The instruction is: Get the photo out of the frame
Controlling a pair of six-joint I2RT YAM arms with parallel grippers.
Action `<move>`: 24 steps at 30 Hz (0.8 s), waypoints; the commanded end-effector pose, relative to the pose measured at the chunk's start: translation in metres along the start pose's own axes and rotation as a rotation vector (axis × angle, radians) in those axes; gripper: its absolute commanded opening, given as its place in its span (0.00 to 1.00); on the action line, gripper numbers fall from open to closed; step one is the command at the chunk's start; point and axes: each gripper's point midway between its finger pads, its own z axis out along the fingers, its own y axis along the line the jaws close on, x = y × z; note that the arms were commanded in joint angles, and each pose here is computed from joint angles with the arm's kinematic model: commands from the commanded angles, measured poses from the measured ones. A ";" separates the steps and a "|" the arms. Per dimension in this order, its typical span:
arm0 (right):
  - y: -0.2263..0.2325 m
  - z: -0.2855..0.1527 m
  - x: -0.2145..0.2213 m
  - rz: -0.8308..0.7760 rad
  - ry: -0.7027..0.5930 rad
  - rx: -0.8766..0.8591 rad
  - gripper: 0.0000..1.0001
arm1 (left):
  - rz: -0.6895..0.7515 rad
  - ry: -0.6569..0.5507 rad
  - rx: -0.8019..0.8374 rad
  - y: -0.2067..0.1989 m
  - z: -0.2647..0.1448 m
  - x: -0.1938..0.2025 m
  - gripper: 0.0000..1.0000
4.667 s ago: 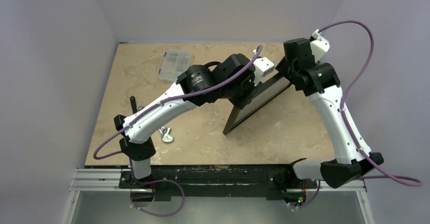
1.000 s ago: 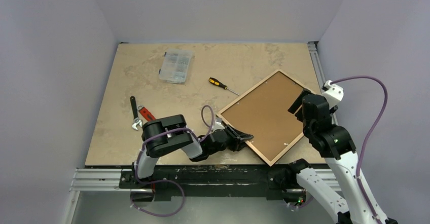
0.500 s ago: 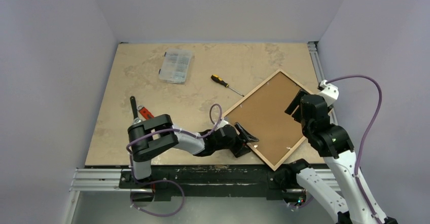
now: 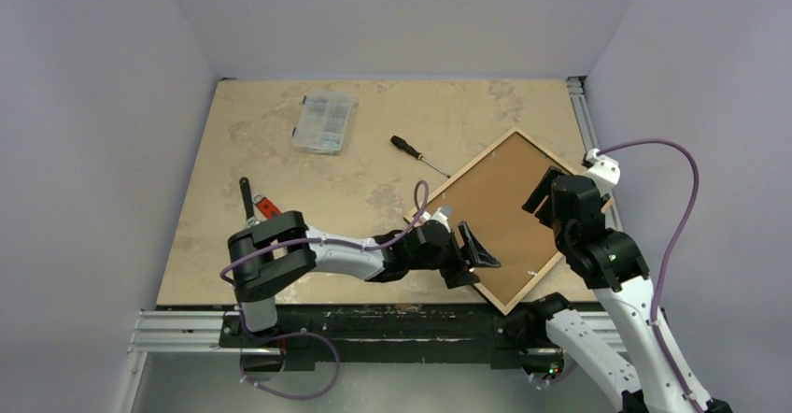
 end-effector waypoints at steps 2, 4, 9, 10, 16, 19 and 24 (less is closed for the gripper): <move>0.004 -0.002 -0.006 0.023 -0.020 -0.019 0.67 | 0.099 0.070 0.116 -0.034 0.005 0.012 0.74; 0.007 -0.004 -0.003 0.015 0.000 -0.038 0.68 | 0.171 0.020 0.069 -0.027 -0.007 0.000 0.74; 0.025 0.003 0.026 -0.061 0.130 -0.120 0.70 | 0.310 -0.159 -0.053 -0.004 -0.060 -0.058 0.75; 0.034 0.004 0.032 -0.084 0.161 -0.171 0.71 | 0.336 -0.198 -0.059 -0.001 -0.074 -0.072 0.75; 0.089 0.001 0.101 -0.154 0.484 -0.464 0.73 | 0.578 -0.433 -0.279 0.006 -0.172 -0.140 0.79; 0.123 -0.014 0.137 -0.209 0.569 -0.587 0.73 | 0.590 -0.463 -0.417 0.011 -0.202 -0.165 0.79; 0.168 -0.051 0.199 -0.407 0.654 -0.605 0.62 | 0.485 -0.466 -0.449 0.018 -0.222 -0.201 0.78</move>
